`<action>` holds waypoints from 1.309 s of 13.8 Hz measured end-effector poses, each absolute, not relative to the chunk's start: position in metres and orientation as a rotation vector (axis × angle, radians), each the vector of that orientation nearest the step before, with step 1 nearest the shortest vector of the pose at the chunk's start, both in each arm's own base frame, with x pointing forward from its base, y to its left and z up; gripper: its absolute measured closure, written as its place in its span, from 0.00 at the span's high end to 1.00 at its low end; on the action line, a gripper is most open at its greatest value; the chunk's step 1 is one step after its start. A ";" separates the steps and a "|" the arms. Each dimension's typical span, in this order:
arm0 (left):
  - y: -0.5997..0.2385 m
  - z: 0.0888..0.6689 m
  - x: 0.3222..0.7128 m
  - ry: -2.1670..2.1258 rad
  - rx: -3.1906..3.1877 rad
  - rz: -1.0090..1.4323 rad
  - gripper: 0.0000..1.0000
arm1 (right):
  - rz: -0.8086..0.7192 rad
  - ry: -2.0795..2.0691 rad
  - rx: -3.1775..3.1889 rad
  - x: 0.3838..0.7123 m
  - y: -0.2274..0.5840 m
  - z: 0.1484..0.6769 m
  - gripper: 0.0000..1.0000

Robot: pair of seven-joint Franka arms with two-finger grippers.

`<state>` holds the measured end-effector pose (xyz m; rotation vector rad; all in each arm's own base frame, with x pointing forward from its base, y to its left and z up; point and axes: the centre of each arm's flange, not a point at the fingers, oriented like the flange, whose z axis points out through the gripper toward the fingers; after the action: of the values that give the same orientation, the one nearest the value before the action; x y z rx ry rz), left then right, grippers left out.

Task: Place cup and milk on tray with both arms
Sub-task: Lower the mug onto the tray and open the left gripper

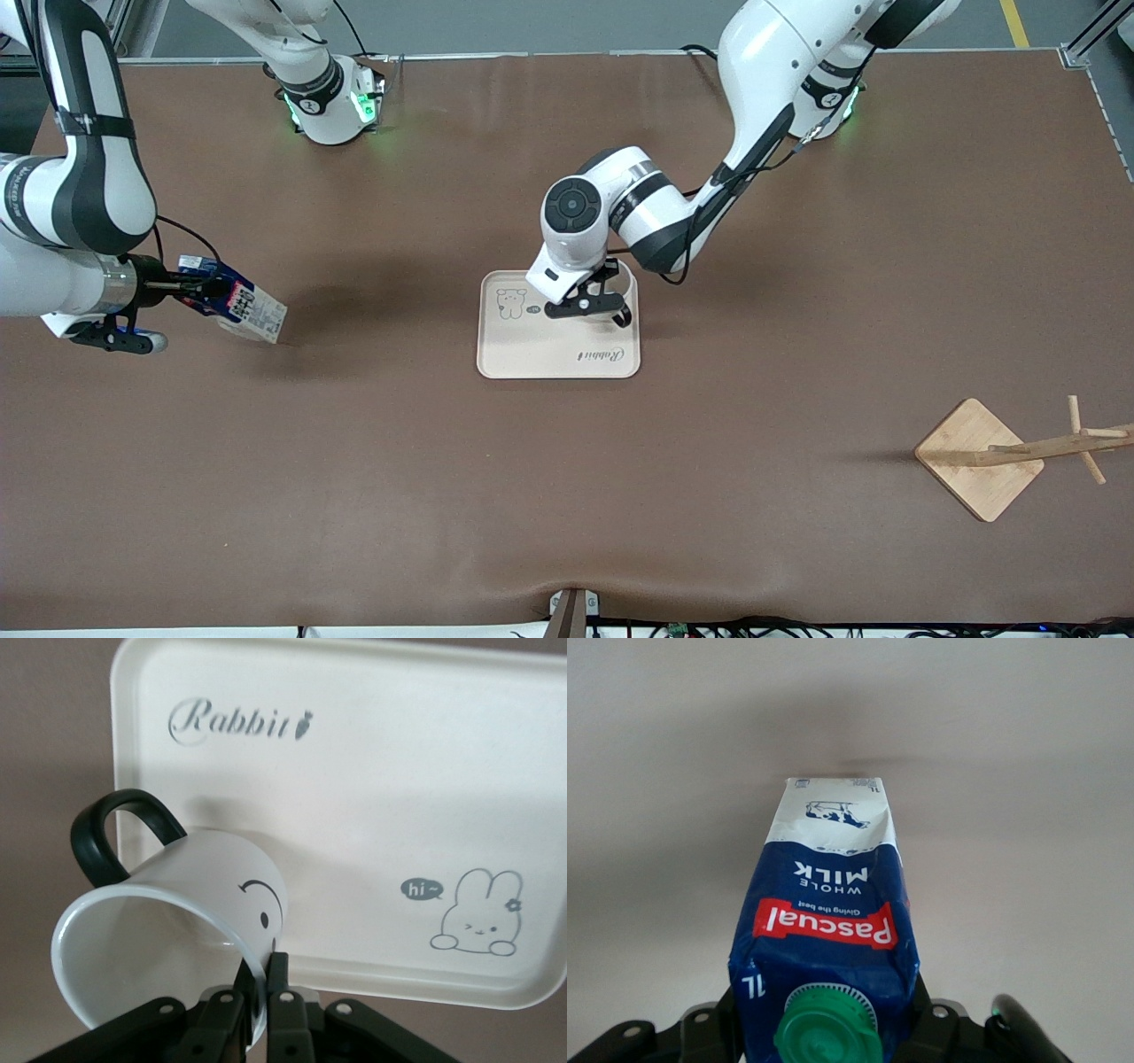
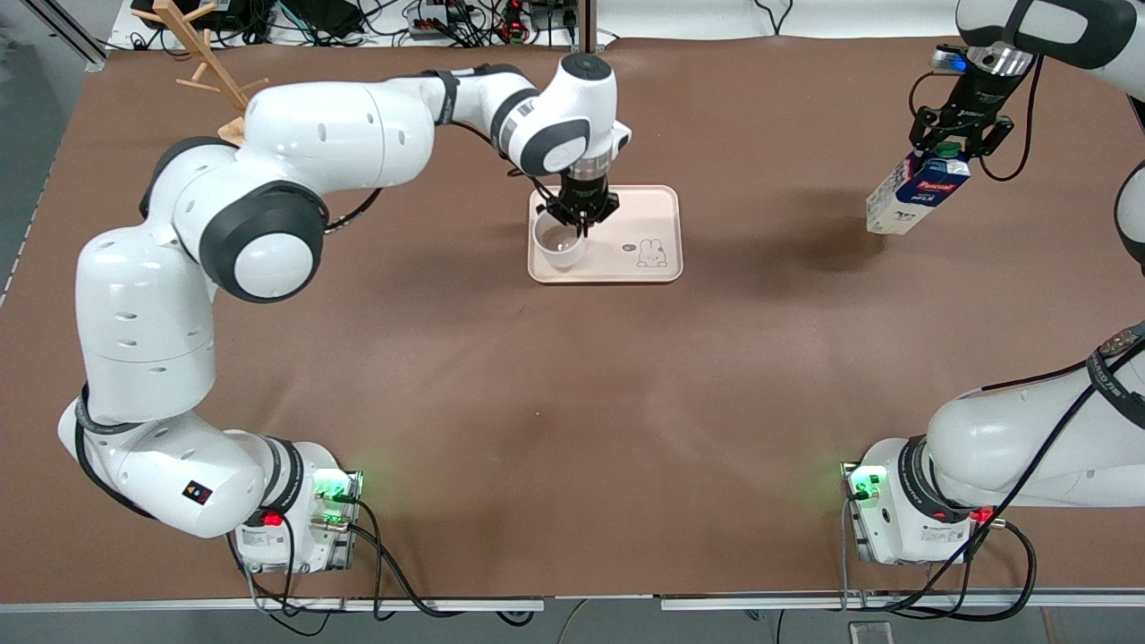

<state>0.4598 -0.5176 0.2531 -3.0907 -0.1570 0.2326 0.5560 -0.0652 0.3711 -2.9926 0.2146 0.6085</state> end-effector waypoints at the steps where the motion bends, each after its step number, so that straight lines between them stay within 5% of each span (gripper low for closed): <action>1: -0.518 0.247 0.457 -0.156 -3.082 0.246 0.08 | 0.621 0.177 -2.980 0.557 -0.058 0.375 0.68; 6: -0.507 0.241 0.471 -0.179 -3.053 0.226 0.19 | 0.621 0.040 -2.997 0.570 -0.013 0.416 0.68; 9: -0.501 0.279 0.491 -0.191 -3.039 0.154 0.48 | 0.664 0.038 -2.991 0.568 0.003 0.421 0.68; 14: -0.419 0.433 0.555 -0.250 -3.030 -0.003 0.99 | 0.651 0.146 -3.061 0.562 0.132 0.444 0.68; 18: -0.284 0.516 0.607 -0.370 -3.014 -0.091 1.00 | 0.645 0.302 -3.075 0.547 0.265 0.442 0.68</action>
<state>0.6066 -0.2838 0.5159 -3.0145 -0.3700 -0.0906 0.5474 0.2654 0.4424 -3.0750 0.3023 0.6447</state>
